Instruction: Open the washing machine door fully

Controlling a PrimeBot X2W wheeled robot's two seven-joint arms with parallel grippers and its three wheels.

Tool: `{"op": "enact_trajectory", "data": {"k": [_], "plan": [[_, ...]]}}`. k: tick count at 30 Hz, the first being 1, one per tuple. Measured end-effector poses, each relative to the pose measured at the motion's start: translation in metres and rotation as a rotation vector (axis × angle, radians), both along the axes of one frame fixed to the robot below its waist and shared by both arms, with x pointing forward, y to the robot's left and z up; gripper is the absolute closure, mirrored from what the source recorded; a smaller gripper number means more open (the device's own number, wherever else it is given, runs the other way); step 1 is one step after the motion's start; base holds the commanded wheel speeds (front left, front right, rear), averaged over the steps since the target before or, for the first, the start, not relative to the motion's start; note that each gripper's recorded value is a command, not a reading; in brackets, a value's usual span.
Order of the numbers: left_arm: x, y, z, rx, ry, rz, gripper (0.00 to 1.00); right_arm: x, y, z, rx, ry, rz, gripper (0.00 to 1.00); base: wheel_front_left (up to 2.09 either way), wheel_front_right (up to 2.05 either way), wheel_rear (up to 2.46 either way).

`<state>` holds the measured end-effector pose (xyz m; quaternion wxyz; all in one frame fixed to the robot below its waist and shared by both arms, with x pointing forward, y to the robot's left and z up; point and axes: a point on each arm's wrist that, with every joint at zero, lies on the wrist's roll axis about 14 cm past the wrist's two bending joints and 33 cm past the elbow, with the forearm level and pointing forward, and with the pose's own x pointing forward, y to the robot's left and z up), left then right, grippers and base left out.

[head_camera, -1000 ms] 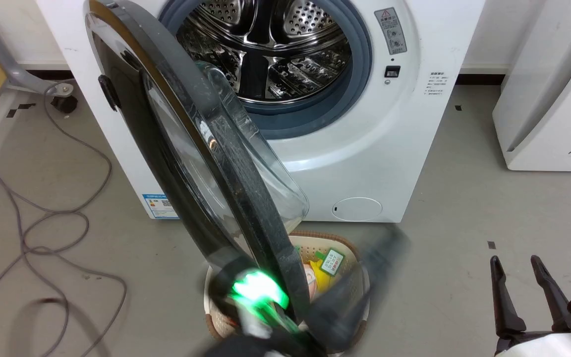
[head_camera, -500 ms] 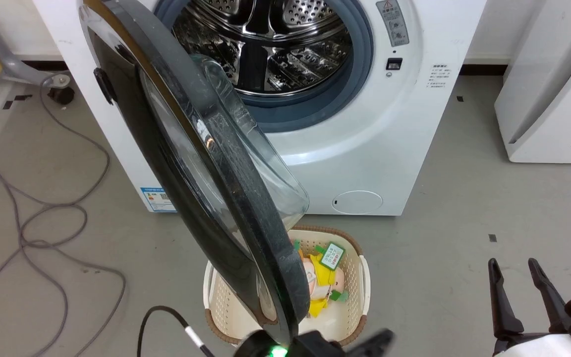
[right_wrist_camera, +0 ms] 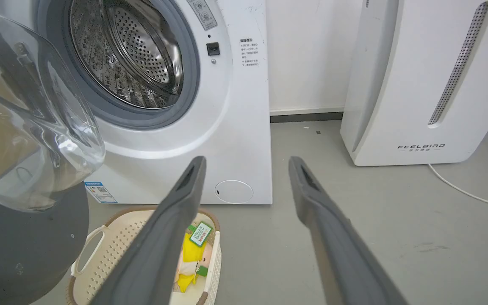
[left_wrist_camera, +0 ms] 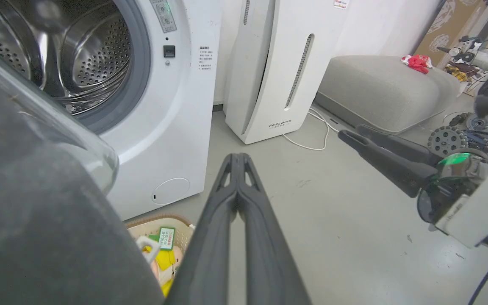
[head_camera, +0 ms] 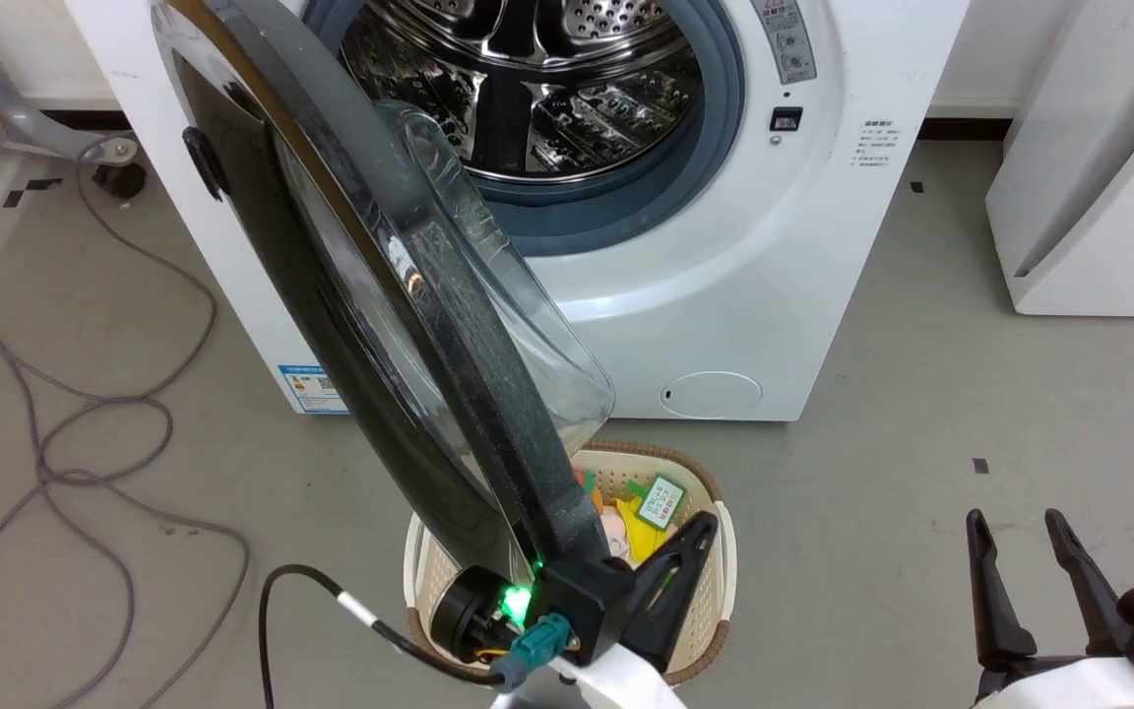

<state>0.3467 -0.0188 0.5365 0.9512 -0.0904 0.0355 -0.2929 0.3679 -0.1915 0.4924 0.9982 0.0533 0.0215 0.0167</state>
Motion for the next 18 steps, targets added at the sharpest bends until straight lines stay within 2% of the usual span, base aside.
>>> {"op": "enact_trajectory", "data": {"k": [10, 18], "plan": [[0.007, 0.008, -0.007, -0.011, 0.022, 0.052, 1.0, -0.001, -0.001, 0.002, -0.015, -0.009, -0.003, 0.0, 0.0, 0.0, 0.0], [-0.005, 0.023, -0.006, -0.028, 0.03, 0.119, 1.0, 0.0, 0.006, 0.018, -0.061, -0.046, 0.026, 0.0, 0.0, 0.0, 0.0]]}}
